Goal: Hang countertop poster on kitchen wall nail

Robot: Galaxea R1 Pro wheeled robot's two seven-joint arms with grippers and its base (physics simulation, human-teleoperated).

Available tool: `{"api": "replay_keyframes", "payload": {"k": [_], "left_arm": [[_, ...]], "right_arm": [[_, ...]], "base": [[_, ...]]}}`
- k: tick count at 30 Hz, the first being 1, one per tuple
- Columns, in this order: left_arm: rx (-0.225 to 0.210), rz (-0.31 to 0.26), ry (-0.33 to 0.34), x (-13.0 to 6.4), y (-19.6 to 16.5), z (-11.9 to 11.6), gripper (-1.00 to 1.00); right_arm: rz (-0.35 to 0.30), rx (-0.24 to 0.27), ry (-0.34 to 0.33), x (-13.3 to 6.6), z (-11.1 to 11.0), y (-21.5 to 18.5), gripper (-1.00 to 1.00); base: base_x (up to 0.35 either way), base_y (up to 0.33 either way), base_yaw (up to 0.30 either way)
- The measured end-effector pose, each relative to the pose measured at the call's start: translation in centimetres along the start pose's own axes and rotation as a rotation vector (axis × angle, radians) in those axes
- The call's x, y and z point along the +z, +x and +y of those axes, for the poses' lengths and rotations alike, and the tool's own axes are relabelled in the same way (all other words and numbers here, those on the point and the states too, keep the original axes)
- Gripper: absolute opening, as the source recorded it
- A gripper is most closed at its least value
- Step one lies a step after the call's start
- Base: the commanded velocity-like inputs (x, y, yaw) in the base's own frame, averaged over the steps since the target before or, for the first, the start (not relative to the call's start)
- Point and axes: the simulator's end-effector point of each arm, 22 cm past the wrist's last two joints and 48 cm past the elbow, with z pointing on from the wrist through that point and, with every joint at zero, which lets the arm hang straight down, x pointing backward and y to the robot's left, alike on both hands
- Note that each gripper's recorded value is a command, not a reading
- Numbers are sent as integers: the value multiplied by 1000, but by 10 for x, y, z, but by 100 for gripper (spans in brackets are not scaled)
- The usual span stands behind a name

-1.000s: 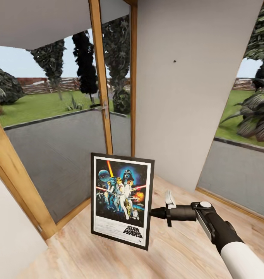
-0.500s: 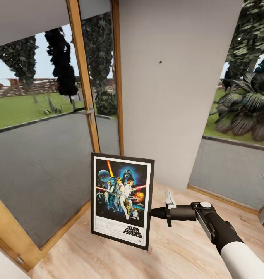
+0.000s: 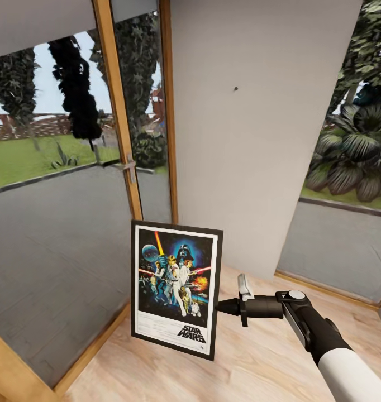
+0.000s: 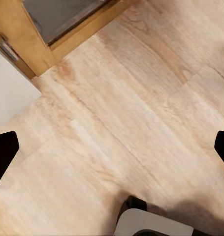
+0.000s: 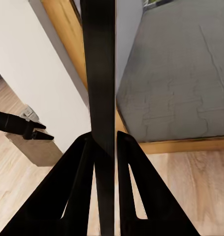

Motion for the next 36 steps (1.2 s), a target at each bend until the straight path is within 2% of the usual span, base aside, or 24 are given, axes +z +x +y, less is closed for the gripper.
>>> {"api": "replay_keyframes", "payload": {"k": [10, 36], "left_arm": [[0, 0, 0, 0, 0, 0, 100], [-1, -2, 1, 0, -1, 0, 100]], "right_arm": [[0, 1, 0, 0, 0, 0, -100], [-1, 1, 1, -1, 0, 0, -100]], "base": [[242, 284, -109], [242, 280, -288]]}}
